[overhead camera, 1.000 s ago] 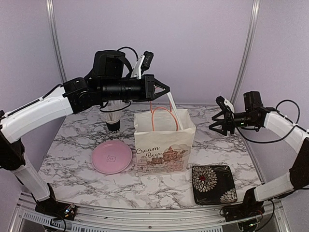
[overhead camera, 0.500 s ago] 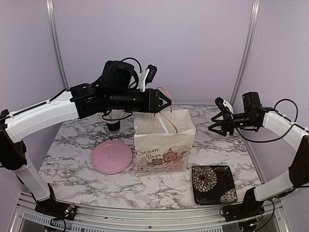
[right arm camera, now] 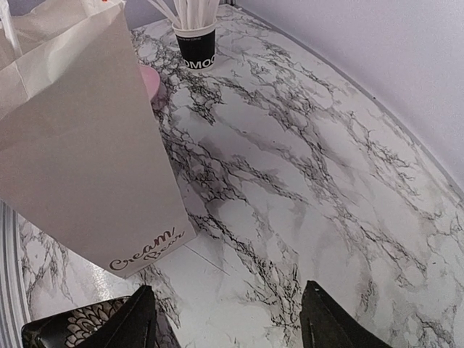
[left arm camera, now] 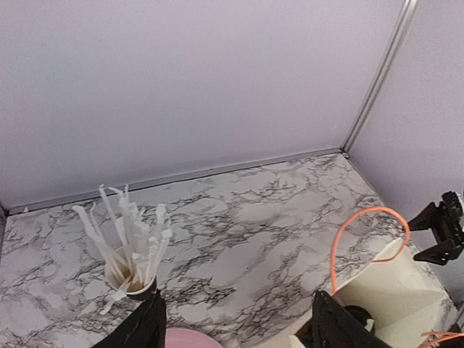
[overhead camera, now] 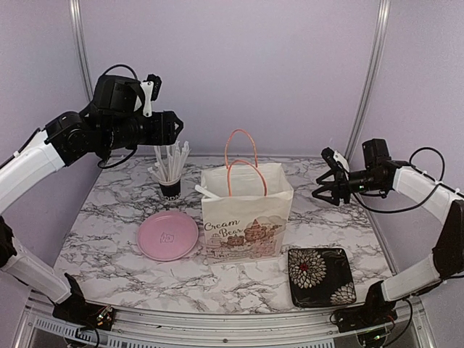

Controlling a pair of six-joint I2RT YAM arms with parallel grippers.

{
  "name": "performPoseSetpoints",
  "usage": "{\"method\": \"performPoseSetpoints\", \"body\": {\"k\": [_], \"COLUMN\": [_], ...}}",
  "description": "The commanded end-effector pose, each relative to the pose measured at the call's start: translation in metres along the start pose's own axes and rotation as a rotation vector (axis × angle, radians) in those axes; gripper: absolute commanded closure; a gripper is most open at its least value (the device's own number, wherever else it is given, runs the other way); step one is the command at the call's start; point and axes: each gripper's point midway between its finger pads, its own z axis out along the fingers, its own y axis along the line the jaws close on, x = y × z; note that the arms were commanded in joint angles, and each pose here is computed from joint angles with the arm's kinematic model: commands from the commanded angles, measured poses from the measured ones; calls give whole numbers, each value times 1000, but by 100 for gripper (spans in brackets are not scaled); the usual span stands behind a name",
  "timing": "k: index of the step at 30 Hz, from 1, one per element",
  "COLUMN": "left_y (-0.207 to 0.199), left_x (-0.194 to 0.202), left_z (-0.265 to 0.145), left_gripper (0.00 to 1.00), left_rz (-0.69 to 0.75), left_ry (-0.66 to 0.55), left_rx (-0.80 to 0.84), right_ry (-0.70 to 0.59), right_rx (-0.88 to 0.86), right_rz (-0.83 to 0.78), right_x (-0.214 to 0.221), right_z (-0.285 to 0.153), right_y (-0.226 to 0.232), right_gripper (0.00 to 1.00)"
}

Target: Pack the takeout coffee

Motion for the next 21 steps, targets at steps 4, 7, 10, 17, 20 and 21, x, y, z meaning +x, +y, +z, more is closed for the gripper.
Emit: {"method": "performPoseSetpoints", "body": {"k": [4,7,10,17,20,21], "left_y": [105,127,145,163,163,162], "left_x": [70,92,105,121,127,128], "left_z": [32,44,52,66,73,75], "left_gripper": [37,42,44,46,47,47], "left_rz": [-78,-96,-113,-120,-129,-130], "left_ry": [205,266,300,343,355,358], "left_rx": [-279,-327,-372,-387,-366,-356], "right_ry": [8,10,10,16,19,19], "right_rx": [-2,-4,-5,-8,-11,-10], "right_rz": [1,4,4,7,9,9], "right_x": [0,1,1,3,4,4], "right_z": [0,1,1,2,3,2], "right_y": [-3,-3,-2,-3,-3,-3], "right_gripper": [34,35,35,35,35,35]}}
